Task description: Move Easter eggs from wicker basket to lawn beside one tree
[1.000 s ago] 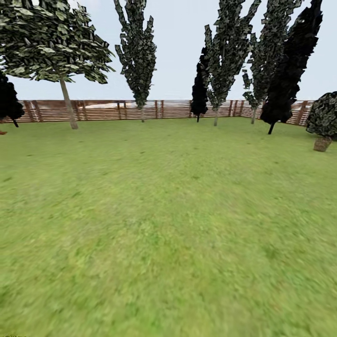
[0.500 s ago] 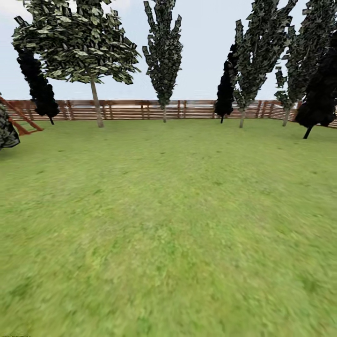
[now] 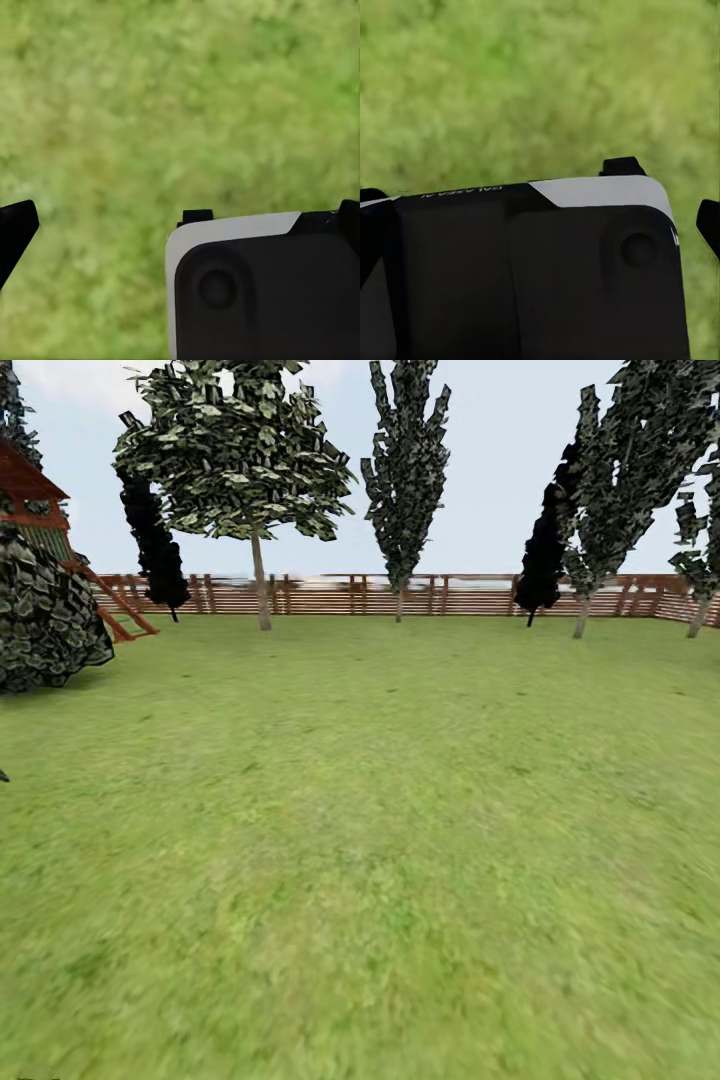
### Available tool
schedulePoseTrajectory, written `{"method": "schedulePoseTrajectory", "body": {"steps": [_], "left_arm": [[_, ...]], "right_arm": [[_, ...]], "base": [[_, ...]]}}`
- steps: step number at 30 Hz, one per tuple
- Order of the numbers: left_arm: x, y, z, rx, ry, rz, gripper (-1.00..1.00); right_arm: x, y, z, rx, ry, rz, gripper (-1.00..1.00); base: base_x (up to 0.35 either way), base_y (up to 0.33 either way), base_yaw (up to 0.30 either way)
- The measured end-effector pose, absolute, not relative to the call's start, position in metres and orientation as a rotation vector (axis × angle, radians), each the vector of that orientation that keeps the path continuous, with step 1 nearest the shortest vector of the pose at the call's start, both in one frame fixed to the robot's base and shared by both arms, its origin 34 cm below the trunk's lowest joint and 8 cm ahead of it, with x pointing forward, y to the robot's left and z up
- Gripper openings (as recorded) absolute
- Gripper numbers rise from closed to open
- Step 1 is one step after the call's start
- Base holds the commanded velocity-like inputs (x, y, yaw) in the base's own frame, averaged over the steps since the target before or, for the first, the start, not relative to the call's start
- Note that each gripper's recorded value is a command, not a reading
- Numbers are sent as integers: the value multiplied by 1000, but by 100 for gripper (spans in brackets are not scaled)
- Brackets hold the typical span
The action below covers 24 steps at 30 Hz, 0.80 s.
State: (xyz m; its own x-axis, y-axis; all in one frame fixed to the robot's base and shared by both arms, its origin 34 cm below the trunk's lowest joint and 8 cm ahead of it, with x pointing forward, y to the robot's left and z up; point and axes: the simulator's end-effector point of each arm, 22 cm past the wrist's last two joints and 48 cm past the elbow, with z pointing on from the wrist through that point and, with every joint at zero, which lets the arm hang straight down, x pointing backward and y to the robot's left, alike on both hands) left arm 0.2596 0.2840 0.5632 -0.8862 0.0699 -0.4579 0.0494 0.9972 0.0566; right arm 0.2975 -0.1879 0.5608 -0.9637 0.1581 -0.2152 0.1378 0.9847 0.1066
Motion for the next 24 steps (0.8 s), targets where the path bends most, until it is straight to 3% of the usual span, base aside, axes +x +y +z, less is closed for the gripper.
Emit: {"method": "schedulePoseTrajectory", "body": {"steps": [7, 24], "left_arm": [[260, 284, 563, 85, 2662, 59, 100], [260, 284, 563, 85, 2662, 59, 100]], "right_arm": [[298, -188, 561, 220, 2905, 133, 100], [298, -188, 561, 218, 2905, 133, 100]], "base": [[338, 0, 142], [338, 0, 8]]}}
